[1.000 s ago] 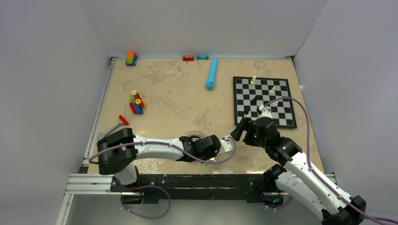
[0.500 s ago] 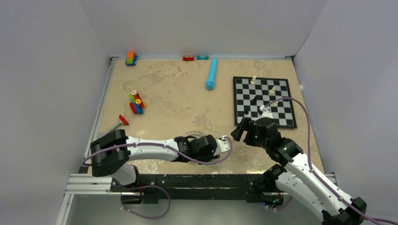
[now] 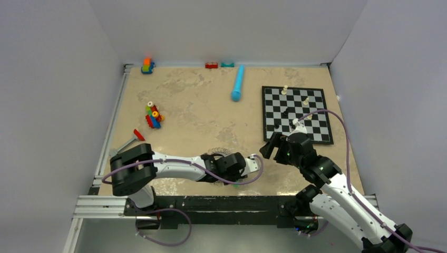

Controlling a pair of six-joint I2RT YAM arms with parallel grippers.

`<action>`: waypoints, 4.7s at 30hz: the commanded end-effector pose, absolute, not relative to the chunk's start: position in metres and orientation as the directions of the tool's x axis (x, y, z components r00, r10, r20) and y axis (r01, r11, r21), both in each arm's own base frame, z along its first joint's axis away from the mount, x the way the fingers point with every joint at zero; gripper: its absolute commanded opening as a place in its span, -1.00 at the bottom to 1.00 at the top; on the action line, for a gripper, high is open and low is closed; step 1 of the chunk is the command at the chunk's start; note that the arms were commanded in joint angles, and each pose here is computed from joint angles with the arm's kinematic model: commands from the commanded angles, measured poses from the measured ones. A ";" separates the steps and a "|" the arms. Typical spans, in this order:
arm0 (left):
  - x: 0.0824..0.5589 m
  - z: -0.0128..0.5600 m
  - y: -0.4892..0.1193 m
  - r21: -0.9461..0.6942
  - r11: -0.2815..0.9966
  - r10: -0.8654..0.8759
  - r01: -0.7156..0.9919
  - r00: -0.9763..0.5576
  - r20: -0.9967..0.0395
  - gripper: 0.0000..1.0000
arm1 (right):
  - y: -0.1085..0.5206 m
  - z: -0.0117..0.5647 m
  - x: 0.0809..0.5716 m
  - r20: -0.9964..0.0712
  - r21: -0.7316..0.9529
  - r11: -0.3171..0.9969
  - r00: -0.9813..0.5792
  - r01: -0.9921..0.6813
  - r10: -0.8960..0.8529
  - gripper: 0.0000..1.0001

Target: Remove the keys from the keyring

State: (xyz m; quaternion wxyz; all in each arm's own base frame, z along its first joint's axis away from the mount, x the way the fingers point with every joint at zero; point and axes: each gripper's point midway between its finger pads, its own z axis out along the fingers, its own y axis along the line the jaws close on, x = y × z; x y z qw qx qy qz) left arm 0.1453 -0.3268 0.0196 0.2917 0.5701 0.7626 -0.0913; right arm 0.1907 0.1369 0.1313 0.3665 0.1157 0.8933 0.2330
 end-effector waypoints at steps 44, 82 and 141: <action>0.150 0.240 -0.324 0.012 0.505 0.442 0.863 -0.246 -0.862 -1.00 | 0.181 0.270 0.186 -0.714 0.624 0.705 -0.613 -0.337 0.339 0.71; 0.094 0.483 -0.305 -0.381 0.338 0.081 0.860 -0.431 -0.899 -1.00 | 0.236 0.514 0.107 -0.883 0.420 0.208 -0.346 -0.883 0.316 -0.13; 0.075 0.488 -0.301 -0.223 0.177 0.071 0.959 -0.238 -0.969 -1.00 | 0.284 0.492 0.081 -0.913 0.404 0.227 -0.374 -0.886 0.163 -0.32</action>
